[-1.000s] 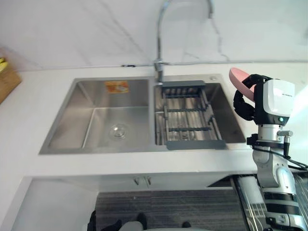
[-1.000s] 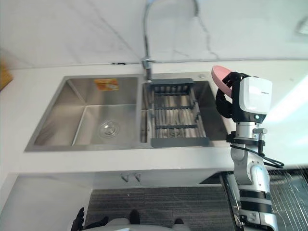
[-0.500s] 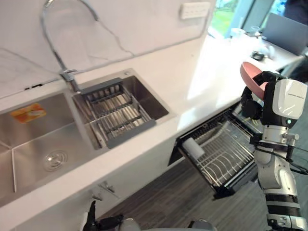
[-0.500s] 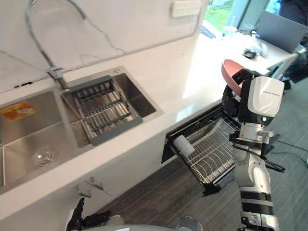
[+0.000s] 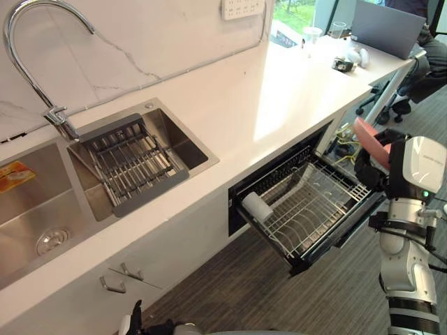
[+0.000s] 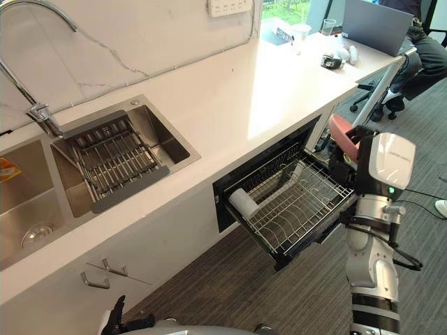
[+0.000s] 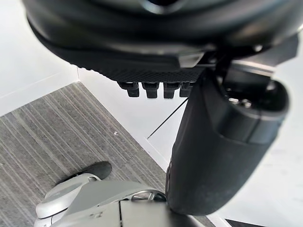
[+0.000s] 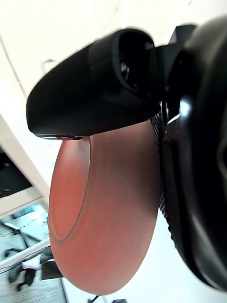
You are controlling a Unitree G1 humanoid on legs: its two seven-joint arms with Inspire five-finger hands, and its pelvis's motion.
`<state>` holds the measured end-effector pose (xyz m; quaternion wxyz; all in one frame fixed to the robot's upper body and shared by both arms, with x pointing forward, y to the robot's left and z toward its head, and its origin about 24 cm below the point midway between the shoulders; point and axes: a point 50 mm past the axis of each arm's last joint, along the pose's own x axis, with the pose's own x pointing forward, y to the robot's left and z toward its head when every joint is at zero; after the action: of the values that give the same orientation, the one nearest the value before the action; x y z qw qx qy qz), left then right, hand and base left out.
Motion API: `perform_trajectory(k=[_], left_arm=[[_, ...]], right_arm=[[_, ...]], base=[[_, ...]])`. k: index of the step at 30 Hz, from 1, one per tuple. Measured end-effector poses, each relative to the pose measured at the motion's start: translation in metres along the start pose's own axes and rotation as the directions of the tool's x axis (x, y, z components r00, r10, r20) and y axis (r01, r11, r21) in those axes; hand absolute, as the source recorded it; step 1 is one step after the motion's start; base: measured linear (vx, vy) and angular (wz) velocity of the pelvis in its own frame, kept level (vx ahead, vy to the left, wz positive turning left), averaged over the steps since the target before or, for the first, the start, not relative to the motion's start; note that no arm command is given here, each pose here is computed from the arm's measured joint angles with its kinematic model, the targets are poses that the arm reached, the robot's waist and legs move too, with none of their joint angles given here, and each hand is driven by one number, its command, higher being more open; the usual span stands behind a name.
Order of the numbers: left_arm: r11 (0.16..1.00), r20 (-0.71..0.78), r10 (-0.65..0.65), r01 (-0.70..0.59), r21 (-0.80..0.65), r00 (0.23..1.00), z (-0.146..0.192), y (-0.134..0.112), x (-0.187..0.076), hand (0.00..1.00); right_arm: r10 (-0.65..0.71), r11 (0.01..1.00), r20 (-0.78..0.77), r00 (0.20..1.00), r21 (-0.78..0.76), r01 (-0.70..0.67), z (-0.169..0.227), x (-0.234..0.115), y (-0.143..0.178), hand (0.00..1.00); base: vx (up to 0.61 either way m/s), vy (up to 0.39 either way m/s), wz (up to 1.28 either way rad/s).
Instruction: Walk over to the sink, pick up the cup, carry it to the dishwasher, place the cup inside the dishwasher, then close the dishwasher door
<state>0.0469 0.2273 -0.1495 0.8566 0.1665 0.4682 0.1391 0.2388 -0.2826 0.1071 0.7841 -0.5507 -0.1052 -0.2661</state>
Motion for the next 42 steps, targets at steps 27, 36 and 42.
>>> perform_trajectory(k=[27, 36, 42], left_arm=[[0.962, 0.381, -0.049, 0.147, -0.231, 0.923, 0.142, -0.025, 0.028, 1.0], [0.946, 0.431, -0.083, 0.208, -0.25, 0.898, 0.153, -0.03, 0.024, 1.0], [0.94, 0.457, -0.109, 0.241, -0.241, 0.883, 0.157, -0.03, 0.023, 1.0]], right_arm=[[-0.207, 0.964, 0.032, 0.978, -0.165, 0.209, 0.046, 0.163, -0.043, 1.0], [-0.098, 0.986, -0.039, 0.994, -0.142, 0.091, 0.034, 0.159, -0.03, 1.0], [-0.123, 0.988, -0.041, 0.992, -0.094, 0.119, 0.031, 0.153, -0.037, 1.0]], base=[[-0.06, 0.041, 0.09], [0.0, 0.005, 0.01], [0.0, 0.009, 0.03]])
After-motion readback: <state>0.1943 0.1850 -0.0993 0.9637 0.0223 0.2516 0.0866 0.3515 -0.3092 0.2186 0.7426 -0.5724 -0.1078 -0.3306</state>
